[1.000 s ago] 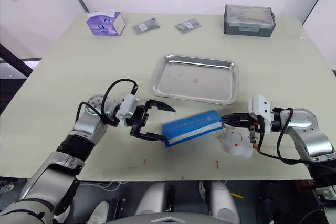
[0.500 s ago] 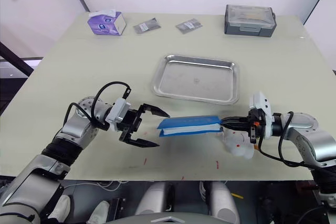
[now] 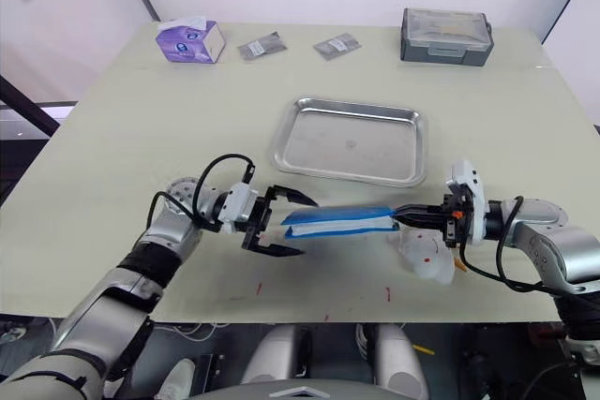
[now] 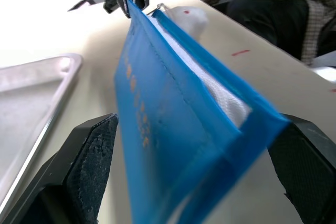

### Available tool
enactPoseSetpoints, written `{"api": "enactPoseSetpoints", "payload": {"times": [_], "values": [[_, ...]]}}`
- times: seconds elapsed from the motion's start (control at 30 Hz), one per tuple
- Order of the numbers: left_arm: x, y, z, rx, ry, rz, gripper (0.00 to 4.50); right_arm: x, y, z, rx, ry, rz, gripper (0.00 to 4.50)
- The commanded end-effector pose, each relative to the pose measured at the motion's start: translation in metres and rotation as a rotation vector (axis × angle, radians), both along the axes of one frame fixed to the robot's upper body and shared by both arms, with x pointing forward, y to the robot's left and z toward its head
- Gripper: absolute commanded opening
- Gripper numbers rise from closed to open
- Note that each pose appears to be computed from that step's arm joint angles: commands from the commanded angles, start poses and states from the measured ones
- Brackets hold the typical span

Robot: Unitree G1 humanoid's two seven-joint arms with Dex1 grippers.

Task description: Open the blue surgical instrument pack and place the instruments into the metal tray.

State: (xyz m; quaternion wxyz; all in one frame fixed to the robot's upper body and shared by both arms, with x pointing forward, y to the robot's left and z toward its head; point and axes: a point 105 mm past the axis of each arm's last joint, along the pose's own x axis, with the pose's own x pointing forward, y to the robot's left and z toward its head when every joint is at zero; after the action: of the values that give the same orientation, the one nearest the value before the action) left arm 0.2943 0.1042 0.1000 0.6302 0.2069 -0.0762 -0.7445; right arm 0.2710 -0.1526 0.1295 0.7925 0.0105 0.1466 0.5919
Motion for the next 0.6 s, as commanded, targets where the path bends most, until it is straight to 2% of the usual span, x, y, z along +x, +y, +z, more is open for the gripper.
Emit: {"api": "enactPoseSetpoints", "payload": {"times": [0.03, 0.1, 0.17, 0.2, 0.33, 0.6], "values": [[0.006, 0.0, 0.009, -0.036, -0.021, 0.015, 3.97, 0.002, 0.001, 0.016, 0.028, -0.044, -0.003, 0.0], [0.007, -0.001, 0.014, -0.064, -0.003, 0.018, 3.03, 0.002, 0.0, 0.015, 0.023, -0.044, -0.002, 0.0], [0.006, -0.002, 0.018, -0.087, 0.025, 0.008, 2.63, 0.003, 0.0, 0.016, 0.025, -0.044, -0.003, 0.0], [0.005, -0.002, 0.02, -0.094, 0.038, 0.005, 2.03, 0.003, 0.0, 0.016, 0.026, -0.044, -0.004, 0.0], [0.001, 0.0, 0.024, -0.104, 0.093, -0.002, 0.16, 0.002, 0.0, 0.016, 0.024, -0.05, -0.003, 0.0], [0.002, 0.002, 0.029, -0.102, 0.125, 0.032, 0.07, 0.004, 0.002, 0.027, 0.032, -0.17, -0.036, 0.0]]}}
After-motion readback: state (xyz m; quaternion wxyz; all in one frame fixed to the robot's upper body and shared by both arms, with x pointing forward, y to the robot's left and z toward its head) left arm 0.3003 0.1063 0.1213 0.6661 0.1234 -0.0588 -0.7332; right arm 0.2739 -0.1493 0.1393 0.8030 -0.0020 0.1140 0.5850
